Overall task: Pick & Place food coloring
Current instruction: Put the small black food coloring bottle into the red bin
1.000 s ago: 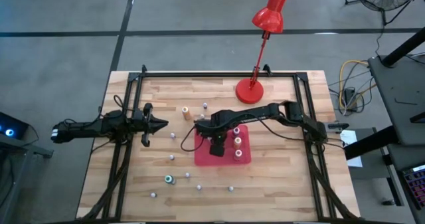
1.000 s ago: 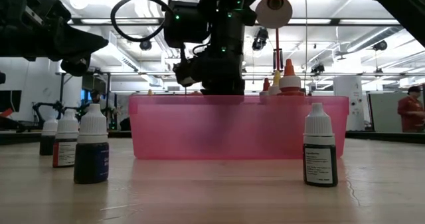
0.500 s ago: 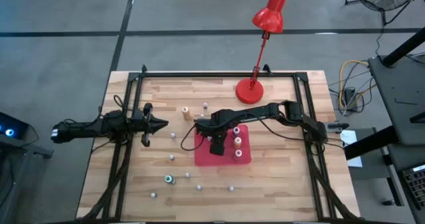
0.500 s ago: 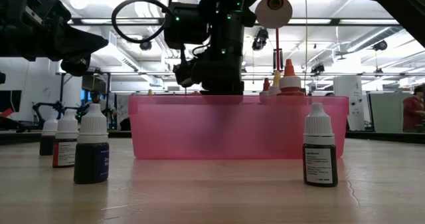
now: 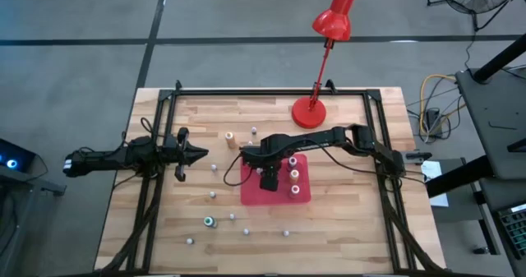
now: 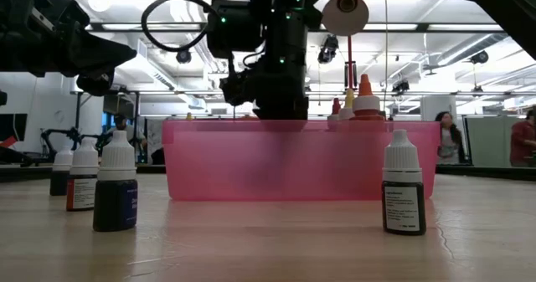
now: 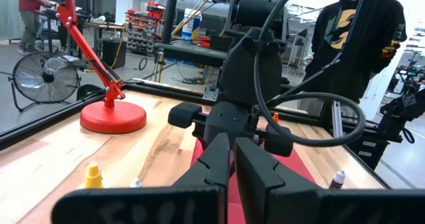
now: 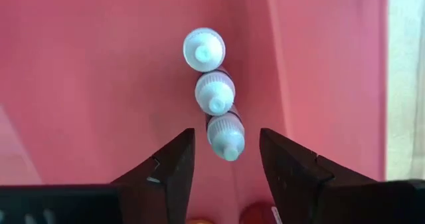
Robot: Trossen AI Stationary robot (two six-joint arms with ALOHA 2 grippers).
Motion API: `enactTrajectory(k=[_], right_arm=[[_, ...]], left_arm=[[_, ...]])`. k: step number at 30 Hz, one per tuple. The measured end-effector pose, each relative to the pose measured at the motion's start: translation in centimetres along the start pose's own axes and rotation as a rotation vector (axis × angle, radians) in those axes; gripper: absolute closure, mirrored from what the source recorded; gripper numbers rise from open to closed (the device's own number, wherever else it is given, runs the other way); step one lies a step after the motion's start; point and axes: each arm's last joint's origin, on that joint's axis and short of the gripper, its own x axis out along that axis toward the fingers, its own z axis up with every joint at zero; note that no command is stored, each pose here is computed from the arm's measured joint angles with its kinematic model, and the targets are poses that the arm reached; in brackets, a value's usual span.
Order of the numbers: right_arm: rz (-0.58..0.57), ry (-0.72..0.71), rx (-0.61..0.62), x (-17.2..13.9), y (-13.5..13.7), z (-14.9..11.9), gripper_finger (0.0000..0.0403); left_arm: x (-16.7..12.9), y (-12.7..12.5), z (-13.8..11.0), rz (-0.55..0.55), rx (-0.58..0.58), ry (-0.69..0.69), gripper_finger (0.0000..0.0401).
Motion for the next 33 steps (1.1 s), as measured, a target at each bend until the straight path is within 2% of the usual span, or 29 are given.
enactTrajectory(k=[9, 19, 27, 33], right_arm=[[-0.029, -0.026, -0.009, -1.9, 0.3, 0.6, 0.0216], [-0.157, -0.002, -0.002, -5.6, 0.5, 0.3, 0.0195], [-0.132, -0.056, -0.045, -9.5, 3.8, -0.2, 0.0136], [-0.122, -0.056, -0.085, -11.5, 7.2, -1.9, 0.0087]], left_arm=[[0.0, 0.0, 0.0, 0.000, 0.000, 0.000, 0.0401], [0.0, 0.0, 0.0, 0.000, 0.000, 0.000, 0.0401], [0.0, 0.0, 0.0, 0.000, 0.000, 0.000, 0.0401], [0.0, 0.0, 0.0, 0.000, 0.000, 0.000, 0.0401]])
